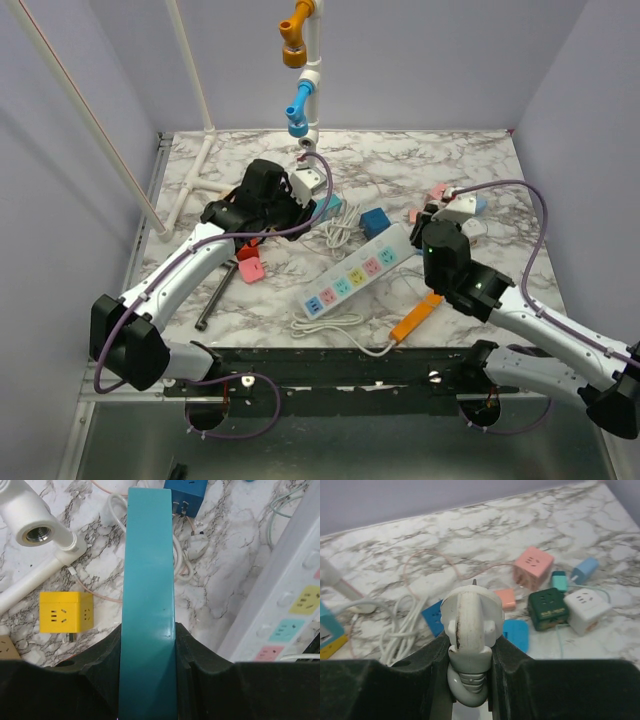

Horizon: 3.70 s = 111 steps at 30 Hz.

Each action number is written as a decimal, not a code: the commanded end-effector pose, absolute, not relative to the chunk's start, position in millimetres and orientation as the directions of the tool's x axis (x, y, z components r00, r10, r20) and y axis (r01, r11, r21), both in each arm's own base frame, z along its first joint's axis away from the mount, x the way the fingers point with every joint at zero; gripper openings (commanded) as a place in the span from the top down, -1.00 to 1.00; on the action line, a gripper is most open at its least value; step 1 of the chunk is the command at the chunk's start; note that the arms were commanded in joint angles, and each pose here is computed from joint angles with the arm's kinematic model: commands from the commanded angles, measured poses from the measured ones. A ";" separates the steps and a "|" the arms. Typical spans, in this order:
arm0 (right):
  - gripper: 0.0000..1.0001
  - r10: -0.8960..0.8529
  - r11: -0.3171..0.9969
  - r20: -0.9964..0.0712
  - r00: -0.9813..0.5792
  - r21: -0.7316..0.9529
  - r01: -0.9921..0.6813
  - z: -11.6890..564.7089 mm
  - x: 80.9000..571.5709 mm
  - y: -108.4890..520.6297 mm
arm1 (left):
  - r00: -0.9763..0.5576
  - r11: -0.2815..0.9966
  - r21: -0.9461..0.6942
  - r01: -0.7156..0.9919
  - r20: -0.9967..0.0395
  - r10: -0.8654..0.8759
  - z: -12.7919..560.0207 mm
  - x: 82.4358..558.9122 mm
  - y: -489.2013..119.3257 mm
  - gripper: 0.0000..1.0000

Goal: Pull the plug off the socket
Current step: Place the plug at the center of the board, then place the socket at the center of the board, then reset both arms

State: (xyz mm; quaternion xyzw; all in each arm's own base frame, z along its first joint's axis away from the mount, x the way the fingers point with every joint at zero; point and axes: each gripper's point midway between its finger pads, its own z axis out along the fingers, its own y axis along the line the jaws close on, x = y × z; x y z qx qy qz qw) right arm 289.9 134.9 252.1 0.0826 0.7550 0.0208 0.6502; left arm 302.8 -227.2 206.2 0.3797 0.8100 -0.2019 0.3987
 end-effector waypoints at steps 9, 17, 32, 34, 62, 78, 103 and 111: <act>0.99 0.255 0.891 -0.932 -0.259 0.122 0.437 232.8 311.4 45.6 | -0.282 0.588 0.093 0.804 -0.810 0.513 199.3 310.6 -259.1 1.00; 0.99 0.363 0.801 -0.900 -0.243 0.167 0.575 219.4 328.7 -6.9 | -0.336 0.601 0.060 0.797 -0.782 0.525 176.9 322.7 -268.2 0.79; 0.57 0.377 0.879 -0.806 -0.456 0.157 0.449 146.1 340.4 21.8 | -0.342 0.570 0.050 0.820 -0.756 0.558 139.4 308.2 -261.0 -0.97; 0.50 0.368 0.883 -0.804 -0.466 0.146 0.446 143.0 344.0 22.6 | -0.345 0.574 0.042 0.818 -0.763 0.547 144.9 306.8 -260.8 -0.97; -1.00 0.362 0.912 -0.871 -0.332 0.257 0.320 225.9 380.4 42.0 | -0.310 0.843 0.026 0.538 -0.924 0.226 258.2 269.5 -99.6 -0.97; -1.00 0.336 0.890 -0.923 -0.187 0.246 0.384 156.8 338.2 7.6 | -0.276 0.991 0.060 0.123 -0.957 0.093 180.4 313.2 -23.9 -0.97; -1.00 0.142 0.870 -0.986 -0.084 0.084 0.485 108.0 356.6 -26.7 | -0.063 0.983 0.042 0.178 -0.997 0.054 151.4 343.0 -30.0 -0.97; -1.00 0.148 0.854 -0.987 -0.064 0.095 0.512 104.2 372.6 -37.4 | 0.092 0.989 0.036 0.140 -0.995 0.023 171.9 349.6 -17.5 -0.97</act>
